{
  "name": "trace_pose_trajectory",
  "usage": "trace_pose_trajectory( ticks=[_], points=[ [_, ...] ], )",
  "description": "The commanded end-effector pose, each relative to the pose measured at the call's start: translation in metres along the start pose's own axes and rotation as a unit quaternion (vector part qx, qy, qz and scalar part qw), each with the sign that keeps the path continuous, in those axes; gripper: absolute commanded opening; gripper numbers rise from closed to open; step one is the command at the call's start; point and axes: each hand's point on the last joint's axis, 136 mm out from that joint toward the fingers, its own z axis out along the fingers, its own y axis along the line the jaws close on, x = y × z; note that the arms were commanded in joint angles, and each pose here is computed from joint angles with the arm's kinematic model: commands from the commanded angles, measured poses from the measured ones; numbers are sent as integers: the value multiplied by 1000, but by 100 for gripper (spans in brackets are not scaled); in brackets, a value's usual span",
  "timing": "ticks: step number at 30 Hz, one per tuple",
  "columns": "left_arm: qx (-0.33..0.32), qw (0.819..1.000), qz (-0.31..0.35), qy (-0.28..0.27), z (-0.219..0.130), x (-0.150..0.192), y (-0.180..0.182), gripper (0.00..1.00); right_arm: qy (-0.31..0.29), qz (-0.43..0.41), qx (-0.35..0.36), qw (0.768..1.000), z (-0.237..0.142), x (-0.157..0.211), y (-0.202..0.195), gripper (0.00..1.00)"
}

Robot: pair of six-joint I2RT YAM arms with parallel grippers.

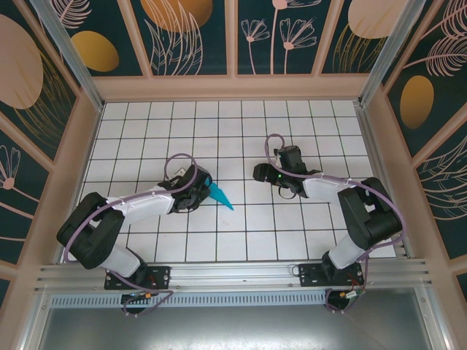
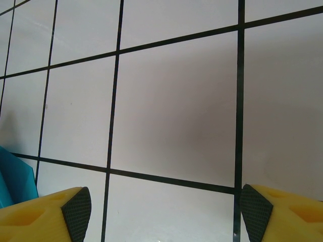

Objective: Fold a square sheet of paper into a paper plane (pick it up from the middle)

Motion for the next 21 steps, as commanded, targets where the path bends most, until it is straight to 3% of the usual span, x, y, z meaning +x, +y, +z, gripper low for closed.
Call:
trace_pose_trajectory(
  ticks=[1, 8, 13, 21],
  points=[
    [23, 999, -21, -14, -2, -4, -9, 27, 1, 10, -7, 1000, 2, 1, -1, 80],
    [38, 999, -13, -34, -11, -13, -17, 0, -1, 10, -2, 1000, 2, 0, -2, 80],
    [97, 993, 41, -49, -35, -24, -56, 0, -18, 11, 11, 1000, -5, -6, -7, 80],
    [236, 965, 115, -11, -59, -8, -115, 0, -80, 13, 8, 997, -34, -29, -13, 79]
  ],
)
